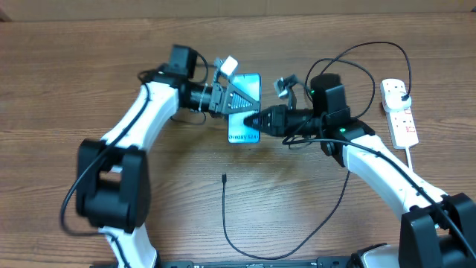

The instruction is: Plug charger to phone and switch on socket

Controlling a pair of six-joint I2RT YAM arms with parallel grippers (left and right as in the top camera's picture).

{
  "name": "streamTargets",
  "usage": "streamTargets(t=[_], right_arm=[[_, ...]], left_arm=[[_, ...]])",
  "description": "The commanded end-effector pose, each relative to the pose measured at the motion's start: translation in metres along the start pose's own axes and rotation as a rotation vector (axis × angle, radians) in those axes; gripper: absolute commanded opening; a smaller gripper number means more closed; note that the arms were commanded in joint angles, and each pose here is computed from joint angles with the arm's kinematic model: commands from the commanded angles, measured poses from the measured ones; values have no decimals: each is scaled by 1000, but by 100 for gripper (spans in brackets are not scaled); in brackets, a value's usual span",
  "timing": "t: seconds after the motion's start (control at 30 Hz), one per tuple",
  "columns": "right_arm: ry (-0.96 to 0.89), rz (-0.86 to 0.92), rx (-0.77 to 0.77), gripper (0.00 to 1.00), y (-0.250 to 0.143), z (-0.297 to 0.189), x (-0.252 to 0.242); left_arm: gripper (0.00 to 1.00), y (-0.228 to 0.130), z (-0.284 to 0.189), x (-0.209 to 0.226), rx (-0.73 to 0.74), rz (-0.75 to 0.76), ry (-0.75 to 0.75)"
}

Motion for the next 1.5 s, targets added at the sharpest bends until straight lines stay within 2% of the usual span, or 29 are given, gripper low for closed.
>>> streamTargets(t=[0.0, 0.23, 0.5, 0.83, 1.03, 1.17, 1.3, 1.47], right_arm=[[181, -109, 48, 4, 11, -14, 27], [273, -182, -6, 4, 30, -33, 45], [348, -315, -59, 4, 38, -41, 70], [345, -299, -75, 4, 37, -34, 73], [328, -272, -98, 4, 36, -26, 73], [312, -263, -140, 4, 40, -26, 72], [308, -260, -150, 4, 41, -26, 71], [283, -218, -154, 4, 42, -24, 66]], left_arm=[[80, 12, -3, -82, -5, 243, -79], [82, 13, -13, -125, -25, 373, -67], [86, 16, -19, -127, -40, 411, -56], [84, 27, -28, -132, -56, 410, -43], [75, 33, -23, -137, -44, 419, -51], [64, 32, -19, -138, -34, 414, -58], [59, 32, -18, -138, -33, 415, -58], [42, 32, -18, -138, -33, 414, -59]])
Point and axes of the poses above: each gripper's point midway between its finger pads, its own z axis out along the fingers, its own x axis along the line the jaws close on, y = z × x, the point moved 8 cm from there along -z, back along the fingers, and after that the axes turned 6 degrees about z, right-handed, at the moved point
